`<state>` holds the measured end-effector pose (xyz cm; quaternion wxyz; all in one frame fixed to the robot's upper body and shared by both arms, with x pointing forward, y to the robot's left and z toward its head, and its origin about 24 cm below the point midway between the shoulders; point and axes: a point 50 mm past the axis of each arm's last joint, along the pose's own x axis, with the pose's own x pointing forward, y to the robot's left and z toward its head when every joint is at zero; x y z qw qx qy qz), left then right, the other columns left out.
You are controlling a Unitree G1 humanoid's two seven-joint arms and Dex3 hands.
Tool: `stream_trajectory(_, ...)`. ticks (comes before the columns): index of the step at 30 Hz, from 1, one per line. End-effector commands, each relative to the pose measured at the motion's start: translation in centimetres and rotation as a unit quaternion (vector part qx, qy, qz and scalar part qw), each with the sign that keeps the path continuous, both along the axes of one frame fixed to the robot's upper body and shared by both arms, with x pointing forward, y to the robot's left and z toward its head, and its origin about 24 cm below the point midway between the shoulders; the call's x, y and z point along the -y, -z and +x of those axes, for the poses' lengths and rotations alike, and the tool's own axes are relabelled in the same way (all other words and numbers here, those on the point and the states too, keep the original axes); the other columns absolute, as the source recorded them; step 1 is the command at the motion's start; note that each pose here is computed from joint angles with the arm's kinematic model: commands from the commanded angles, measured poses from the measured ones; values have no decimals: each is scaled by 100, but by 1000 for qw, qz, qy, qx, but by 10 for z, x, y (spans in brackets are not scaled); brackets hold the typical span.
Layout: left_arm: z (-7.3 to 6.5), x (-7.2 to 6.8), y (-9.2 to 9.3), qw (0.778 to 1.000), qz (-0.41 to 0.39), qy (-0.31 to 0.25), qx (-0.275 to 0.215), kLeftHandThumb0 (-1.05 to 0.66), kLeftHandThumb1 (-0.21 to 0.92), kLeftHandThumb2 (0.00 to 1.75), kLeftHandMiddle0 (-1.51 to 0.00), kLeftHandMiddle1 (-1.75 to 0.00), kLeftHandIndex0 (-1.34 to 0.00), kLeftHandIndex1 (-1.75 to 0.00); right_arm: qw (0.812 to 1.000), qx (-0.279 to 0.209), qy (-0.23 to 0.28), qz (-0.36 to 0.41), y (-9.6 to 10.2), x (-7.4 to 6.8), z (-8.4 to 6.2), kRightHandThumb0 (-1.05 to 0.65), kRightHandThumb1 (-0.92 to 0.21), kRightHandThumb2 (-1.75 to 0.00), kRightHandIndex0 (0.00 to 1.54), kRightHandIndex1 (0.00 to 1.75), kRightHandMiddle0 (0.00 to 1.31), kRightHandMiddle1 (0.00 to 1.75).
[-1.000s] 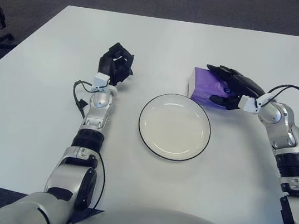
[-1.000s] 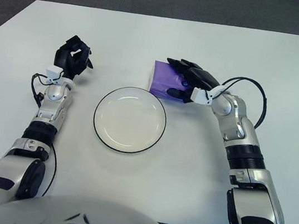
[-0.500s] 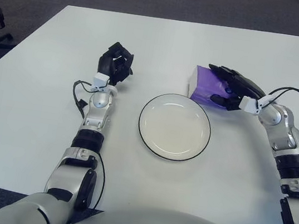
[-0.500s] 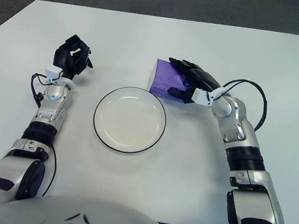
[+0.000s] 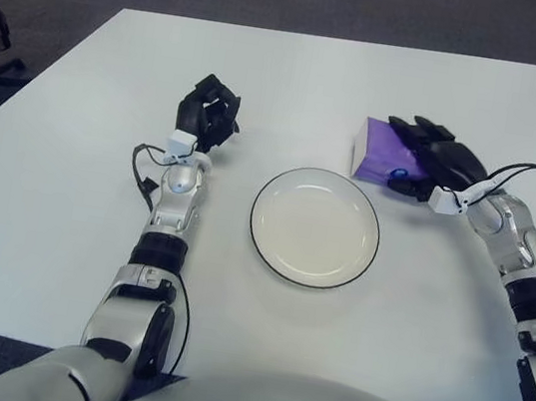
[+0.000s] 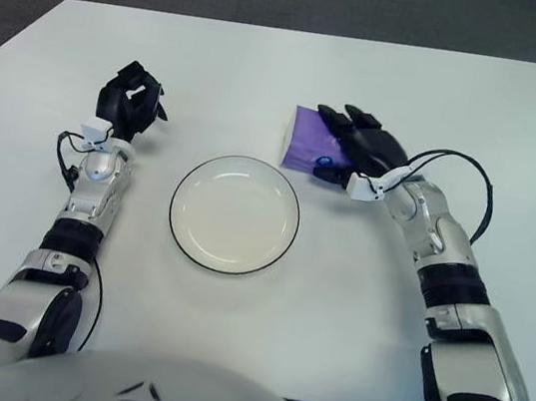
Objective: Put the tissue paper into the plate.
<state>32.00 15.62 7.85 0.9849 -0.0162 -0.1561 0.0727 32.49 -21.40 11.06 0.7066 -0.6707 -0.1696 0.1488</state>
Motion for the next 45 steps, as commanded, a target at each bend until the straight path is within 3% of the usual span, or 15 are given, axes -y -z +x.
stream_trajectory(1,-40,-3,70,992,-24,-16,-122,-30,92,32,-93,-175,-78,-175,998,5,4,-67,12,11,0,-78,-92,-70,45,10,60,25)
stream_trajectory(3,-40,-3,70,992,-24,-16,-121,-30,92,32,-93,-175,-78,-175,998,7,3,-56,11,12,0,-66,-92,-58,41,36,59,42)
stream_trajectory(4,-40,-3,70,992,-24,-17,-121,-30,92,33,-93,-175,-77,-175,999,7,2,-50,11,13,0,-55,-92,-48,32,63,52,81)
stream_trajectory(5,-40,-3,70,992,-24,-17,-120,-30,92,33,-93,-175,-77,-175,999,7,0,-41,11,13,0,-48,-92,-43,26,81,48,107)
stream_trajectory(7,-40,-3,69,992,-24,-17,-120,-30,92,33,-93,-175,-77,-175,1000,5,-3,-29,10,14,0,-42,-92,-36,17,109,46,127)
stream_trajectory(10,-40,-3,69,992,-25,-17,-119,-30,92,33,-93,-175,-77,-175,1000,2,-8,-19,9,16,-1,-20,-92,-34,16,145,46,134)
stream_trajectory(13,-40,-3,69,993,-26,-17,-118,-30,92,33,-93,-175,-77,-175,1000,-6,-10,-13,7,20,0,-7,-92,-36,18,161,46,133)
stream_trajectory(19,-40,-3,68,993,-27,-17,-117,-30,92,33,-93,-175,-76,-175,1000,-15,0,-9,4,23,2,-1,-92,-36,20,164,46,137)
stream_trajectory(22,-40,-3,68,993,-28,-18,-117,-30,92,33,-92,-175,-76,-175,1000,-10,24,5,3,25,5,0,-77,-63,25,163,41,155)
stream_trajectory(25,-40,-3,68,993,-28,-18,-116,-30,92,32,-92,-175,-76,-175,999,1,36,32,4,26,6,0,-60,-88,40,155,40,168)
stream_trajectory(31,-40,-4,68,993,-28,-18,-115,-30,92,32,-92,-175,-76,-175,992,12,23,122,2,28,4,0,-40,-120,49,171,44,170)
stream_trajectory(36,-39,-4,67,993,-29,-19,-115,-30,92,32,-92,-175,-76,-175,988,9,23,154,-3,30,6,0,-32,-129,55,174,50,166)
stream_trajectory(45,-39,-4,67,993,-30,-18,-114,-30,92,32,-92,-175,-75,-175,971,27,33,236,-17,32,12,0,-30,-132,56,175,50,167)
